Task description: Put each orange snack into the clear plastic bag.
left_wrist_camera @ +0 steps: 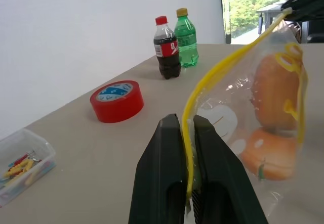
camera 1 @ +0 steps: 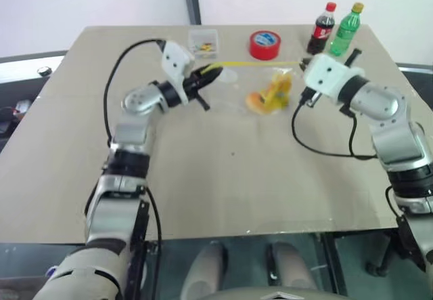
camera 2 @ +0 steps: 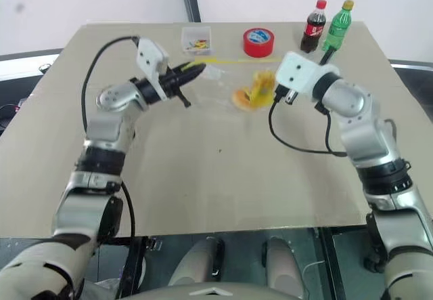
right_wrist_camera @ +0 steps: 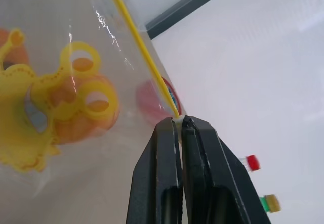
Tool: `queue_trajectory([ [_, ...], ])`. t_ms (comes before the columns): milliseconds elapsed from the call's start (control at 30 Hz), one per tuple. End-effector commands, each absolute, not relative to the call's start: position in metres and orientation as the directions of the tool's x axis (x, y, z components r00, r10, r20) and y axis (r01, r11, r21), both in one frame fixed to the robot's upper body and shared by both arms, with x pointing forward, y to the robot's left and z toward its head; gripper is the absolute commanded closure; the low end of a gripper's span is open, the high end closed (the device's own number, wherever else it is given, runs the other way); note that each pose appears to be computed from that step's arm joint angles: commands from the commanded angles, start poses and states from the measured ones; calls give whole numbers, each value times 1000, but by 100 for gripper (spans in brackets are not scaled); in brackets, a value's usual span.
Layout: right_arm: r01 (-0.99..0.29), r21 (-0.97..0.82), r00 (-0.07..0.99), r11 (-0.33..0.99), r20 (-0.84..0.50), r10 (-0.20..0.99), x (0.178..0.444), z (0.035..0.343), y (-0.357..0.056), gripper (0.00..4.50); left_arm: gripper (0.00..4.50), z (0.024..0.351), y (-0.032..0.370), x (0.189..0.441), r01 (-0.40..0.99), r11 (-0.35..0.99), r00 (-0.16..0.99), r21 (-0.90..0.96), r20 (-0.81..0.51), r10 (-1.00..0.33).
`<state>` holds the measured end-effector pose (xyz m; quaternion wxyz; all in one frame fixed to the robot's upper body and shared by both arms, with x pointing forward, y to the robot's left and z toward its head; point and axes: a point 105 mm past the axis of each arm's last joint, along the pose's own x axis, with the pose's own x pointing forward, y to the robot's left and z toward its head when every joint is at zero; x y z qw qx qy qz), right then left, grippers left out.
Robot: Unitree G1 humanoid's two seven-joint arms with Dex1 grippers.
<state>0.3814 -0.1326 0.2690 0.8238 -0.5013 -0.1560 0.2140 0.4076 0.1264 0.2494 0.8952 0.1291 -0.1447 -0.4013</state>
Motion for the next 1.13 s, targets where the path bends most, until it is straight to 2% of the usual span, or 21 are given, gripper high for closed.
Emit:
queue_trajectory([
  [33,-71,-895,891,441,142,431,375,299,-162,442,450,258,143,405,655,665,641,359,202,-740],
  [100,-93,-899,890,427,117,440,368,292,-162,442,450,252,141,398,684,640,611,351,204,-765],
  [233,-253,-863,875,438,-11,483,343,260,-157,442,450,222,134,375,729,557,556,397,132,-821],
  [300,-347,-821,857,454,-80,509,327,235,-149,450,377,200,133,362,740,519,546,428,68,-835],
  [367,-437,-779,835,450,-166,524,313,206,-143,450,327,178,131,350,746,473,534,468,3,-845],
  [433,-497,-732,822,466,-224,524,303,182,-142,450,230,162,131,340,758,440,520,481,-39,-854],
  [533,-546,-690,807,476,-280,519,291,156,-145,344,92,154,130,328,778,422,503,466,-60,-862],
  [567,-567,-681,795,464,-306,524,285,149,-147,288,35,153,131,324,783,419,500,461,-66,-863],
  [600,-584,-665,786,465,-323,526,279,144,-149,253,7,153,133,321,788,421,501,450,-70,-863],
  [700,-612,-597,776,518,-326,540,264,144,-157,134,0,153,146,309,821,436,496,370,-82,-865],
  [767,-613,-549,780,569,-303,548,257,149,-163,30,0,149,162,303,821,471,528,322,-115,-841],
  [800,-625,-514,773,588,-298,560,251,152,-168,6,0,150,172,297,825,477,530,302,-122,-839],
  [933,-614,-450,785,649,-264,560,235,165,-190,6,0,154,202,278,847,487,522,212,-163,-837],
  [1133,-610,-397,790,686,-245,562,229,173,-201,6,0,156,216,264,869,476,494,135,-194,-847],
])
